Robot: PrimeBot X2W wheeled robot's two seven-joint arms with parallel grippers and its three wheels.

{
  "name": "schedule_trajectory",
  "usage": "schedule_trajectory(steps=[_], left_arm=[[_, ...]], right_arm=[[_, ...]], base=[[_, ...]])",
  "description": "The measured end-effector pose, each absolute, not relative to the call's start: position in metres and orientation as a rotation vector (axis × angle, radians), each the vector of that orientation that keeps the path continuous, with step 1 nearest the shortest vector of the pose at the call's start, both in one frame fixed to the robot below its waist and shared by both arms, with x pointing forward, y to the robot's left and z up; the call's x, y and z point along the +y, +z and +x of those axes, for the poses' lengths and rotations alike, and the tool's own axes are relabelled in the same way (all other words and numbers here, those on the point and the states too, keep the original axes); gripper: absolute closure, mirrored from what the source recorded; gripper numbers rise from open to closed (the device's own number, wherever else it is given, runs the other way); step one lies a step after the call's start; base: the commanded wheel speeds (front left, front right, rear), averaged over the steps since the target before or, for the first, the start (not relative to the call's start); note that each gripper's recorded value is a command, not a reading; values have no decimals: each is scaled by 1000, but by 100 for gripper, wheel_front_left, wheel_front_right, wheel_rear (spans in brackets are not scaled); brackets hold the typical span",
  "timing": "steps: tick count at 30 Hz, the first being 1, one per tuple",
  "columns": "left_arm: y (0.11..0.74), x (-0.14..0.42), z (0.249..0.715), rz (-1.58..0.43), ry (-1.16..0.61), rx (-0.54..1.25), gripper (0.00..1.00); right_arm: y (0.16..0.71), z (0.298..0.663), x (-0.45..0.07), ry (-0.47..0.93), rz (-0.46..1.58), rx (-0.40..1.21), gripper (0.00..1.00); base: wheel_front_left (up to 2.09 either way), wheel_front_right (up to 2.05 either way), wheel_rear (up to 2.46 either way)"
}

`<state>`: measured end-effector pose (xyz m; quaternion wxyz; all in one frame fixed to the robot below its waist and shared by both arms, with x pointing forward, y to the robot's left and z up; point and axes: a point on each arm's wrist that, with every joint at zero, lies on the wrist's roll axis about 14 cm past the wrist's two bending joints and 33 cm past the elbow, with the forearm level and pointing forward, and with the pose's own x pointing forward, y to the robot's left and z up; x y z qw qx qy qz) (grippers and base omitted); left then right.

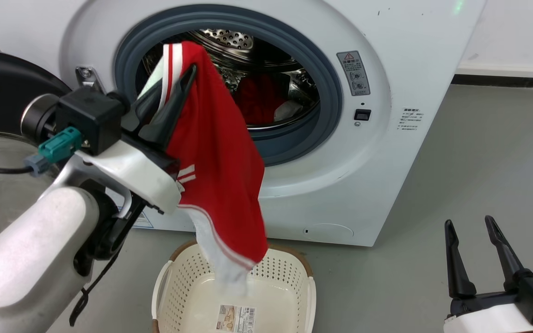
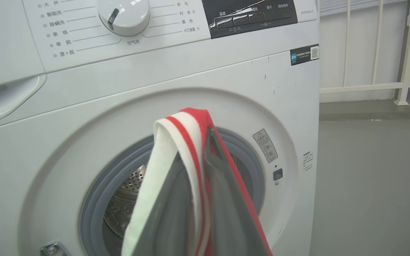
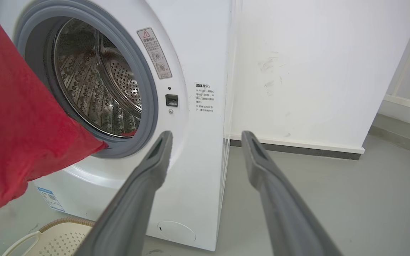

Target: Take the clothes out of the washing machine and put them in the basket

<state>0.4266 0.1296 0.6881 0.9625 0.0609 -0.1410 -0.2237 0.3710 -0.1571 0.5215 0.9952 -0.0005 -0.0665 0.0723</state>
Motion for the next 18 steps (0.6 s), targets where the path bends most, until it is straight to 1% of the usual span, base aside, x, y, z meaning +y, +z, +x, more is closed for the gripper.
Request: schedule_trajectory(steps=[9,18], left_arm=[[665,124,416,114,-468,-232,100],[588,113,407,43,-503,-24,100]], right_arm=[[519,372,-155,152,1,-126,0],[507,378,-161,134,-5,-92,0]], base=[[0,0,0],[0,0,0]])
